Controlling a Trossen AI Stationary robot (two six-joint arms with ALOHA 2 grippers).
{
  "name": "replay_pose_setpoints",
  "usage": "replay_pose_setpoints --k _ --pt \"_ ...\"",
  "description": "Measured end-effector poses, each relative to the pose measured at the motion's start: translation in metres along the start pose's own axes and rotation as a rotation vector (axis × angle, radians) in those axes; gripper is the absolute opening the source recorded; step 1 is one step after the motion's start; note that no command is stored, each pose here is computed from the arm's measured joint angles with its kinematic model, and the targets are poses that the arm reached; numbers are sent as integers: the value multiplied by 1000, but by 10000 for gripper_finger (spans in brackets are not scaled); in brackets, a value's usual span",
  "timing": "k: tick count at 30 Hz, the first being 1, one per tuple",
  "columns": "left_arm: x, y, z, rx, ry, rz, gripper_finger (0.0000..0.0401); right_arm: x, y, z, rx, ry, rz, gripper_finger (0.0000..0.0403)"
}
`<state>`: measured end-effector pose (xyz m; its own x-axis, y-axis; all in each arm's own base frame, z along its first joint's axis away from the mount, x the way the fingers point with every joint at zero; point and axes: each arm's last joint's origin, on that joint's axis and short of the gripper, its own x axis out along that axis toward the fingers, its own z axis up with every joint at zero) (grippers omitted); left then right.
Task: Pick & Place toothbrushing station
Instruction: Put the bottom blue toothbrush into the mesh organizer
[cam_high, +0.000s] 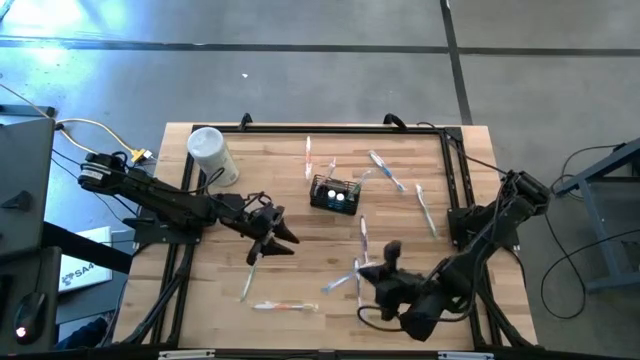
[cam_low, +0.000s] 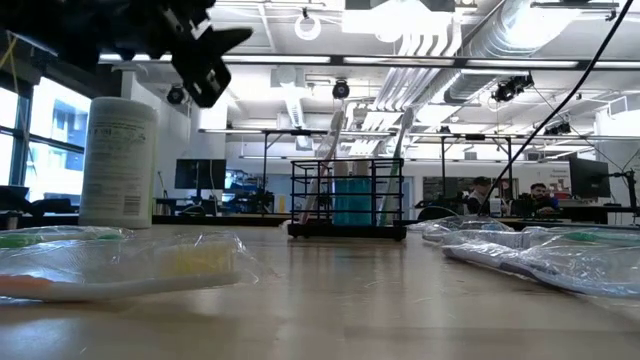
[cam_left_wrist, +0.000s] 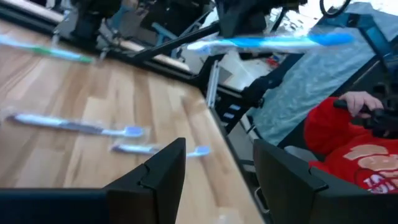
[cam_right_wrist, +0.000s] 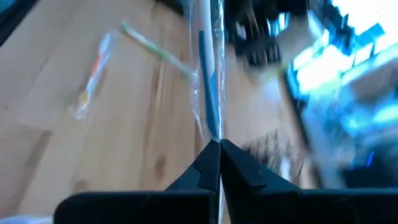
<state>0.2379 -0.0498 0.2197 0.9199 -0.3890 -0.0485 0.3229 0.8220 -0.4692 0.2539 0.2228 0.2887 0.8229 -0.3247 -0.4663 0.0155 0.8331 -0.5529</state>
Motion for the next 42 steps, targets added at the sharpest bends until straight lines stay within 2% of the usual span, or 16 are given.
replay_pose_setpoints --k 5,12,18,25,27,30,42 --pt "18 -10 3 27 11 -2 195 10 1 20 -150 -118 -17 3" --pt "49 -26 1 84 77 -44 247 16 10 26 -356 -161 -58 3" --pt "60 -38 18 0 62 -148 264 29 33 22 -712 -145 -89 3" --pt "62 -39 22 -97 76 -138 265 45 60 30 -965 -97 -327 3" --pt "62 -39 22 -97 75 -138 265 48 63 30 -1004 -111 -315 3" --pt "61 -40 22 -128 91 -158 265 48 61 32 -1001 -112 -325 3" --pt "61 -40 22 -152 91 -157 265 67 40 42 -1054 -122 -370 3"
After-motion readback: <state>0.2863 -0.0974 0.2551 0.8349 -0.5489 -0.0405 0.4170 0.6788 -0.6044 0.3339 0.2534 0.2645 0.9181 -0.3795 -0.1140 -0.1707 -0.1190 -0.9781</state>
